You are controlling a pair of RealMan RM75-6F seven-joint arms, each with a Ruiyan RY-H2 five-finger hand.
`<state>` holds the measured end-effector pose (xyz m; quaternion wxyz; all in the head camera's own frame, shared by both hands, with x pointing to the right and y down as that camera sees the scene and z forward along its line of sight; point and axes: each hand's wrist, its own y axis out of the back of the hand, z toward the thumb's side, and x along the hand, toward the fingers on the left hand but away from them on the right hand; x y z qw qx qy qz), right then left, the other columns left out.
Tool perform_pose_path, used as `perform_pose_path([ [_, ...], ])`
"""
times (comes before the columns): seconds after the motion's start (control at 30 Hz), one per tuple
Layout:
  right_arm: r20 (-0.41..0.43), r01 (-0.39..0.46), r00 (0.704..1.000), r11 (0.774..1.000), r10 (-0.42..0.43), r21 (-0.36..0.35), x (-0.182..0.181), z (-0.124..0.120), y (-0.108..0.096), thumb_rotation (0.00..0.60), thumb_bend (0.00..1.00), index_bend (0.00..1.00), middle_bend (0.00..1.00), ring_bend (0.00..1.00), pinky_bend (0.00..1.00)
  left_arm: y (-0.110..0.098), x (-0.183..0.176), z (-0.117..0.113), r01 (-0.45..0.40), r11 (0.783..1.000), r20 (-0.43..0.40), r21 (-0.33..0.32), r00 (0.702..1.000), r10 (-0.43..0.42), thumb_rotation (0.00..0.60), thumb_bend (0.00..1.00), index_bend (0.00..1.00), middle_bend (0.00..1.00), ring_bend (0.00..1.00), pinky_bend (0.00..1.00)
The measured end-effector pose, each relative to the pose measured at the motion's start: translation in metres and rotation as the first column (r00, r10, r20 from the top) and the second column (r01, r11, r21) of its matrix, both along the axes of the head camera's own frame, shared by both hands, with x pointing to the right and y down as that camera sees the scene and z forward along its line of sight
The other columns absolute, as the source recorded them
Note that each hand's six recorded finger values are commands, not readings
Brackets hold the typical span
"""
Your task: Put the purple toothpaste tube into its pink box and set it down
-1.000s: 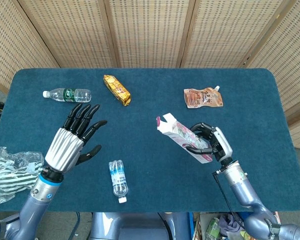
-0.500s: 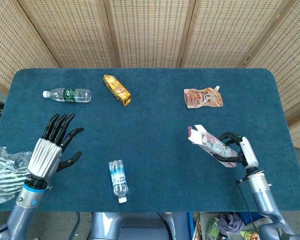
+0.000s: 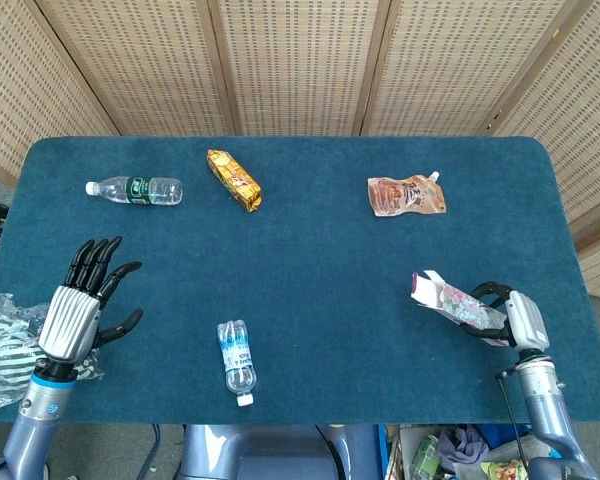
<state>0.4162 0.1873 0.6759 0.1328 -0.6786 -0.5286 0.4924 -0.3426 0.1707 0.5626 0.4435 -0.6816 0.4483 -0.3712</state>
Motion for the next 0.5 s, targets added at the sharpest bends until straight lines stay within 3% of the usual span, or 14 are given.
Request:
perform_pose_path([
  [0.17, -0.097, 0.038, 0.994, 0.998, -0.042, -0.041, 0.0, 0.014, 0.014, 0.6, 0.0, 0.53, 0.39, 0.3, 0.39, 0.009, -0.007, 0.004, 0.032, 0.999, 0.004, -0.01, 0.999, -0.032, 0.6, 0.26, 0.22, 0.0, 0.0, 0.0],
  [0.33, -0.012, 0.018, 1.0, 0.995, -0.019, -0.095, -0.008, 0.022, 0.022, 0.6, 0.0, 0.4, 0.15, 0.05, 0.16, 0.016, -0.012, 0.006, 0.055, 0.998, -0.008, -0.021, 0.998, -0.055, 0.6, 0.26, 0.22, 0.0, 0.0, 0.0],
  [0.5, 0.051, 0.048, 0.998, 0.989, -0.041, -0.142, -0.017, 0.028, 0.029, 0.6, 0.0, 0.19, 0.0, 0.0, 0.01, 0.02, -0.015, 0.008, 0.065, 0.997, -0.002, -0.029, 0.998, -0.066, 0.6, 0.26, 0.21, 0.0, 0.0, 0.0],
])
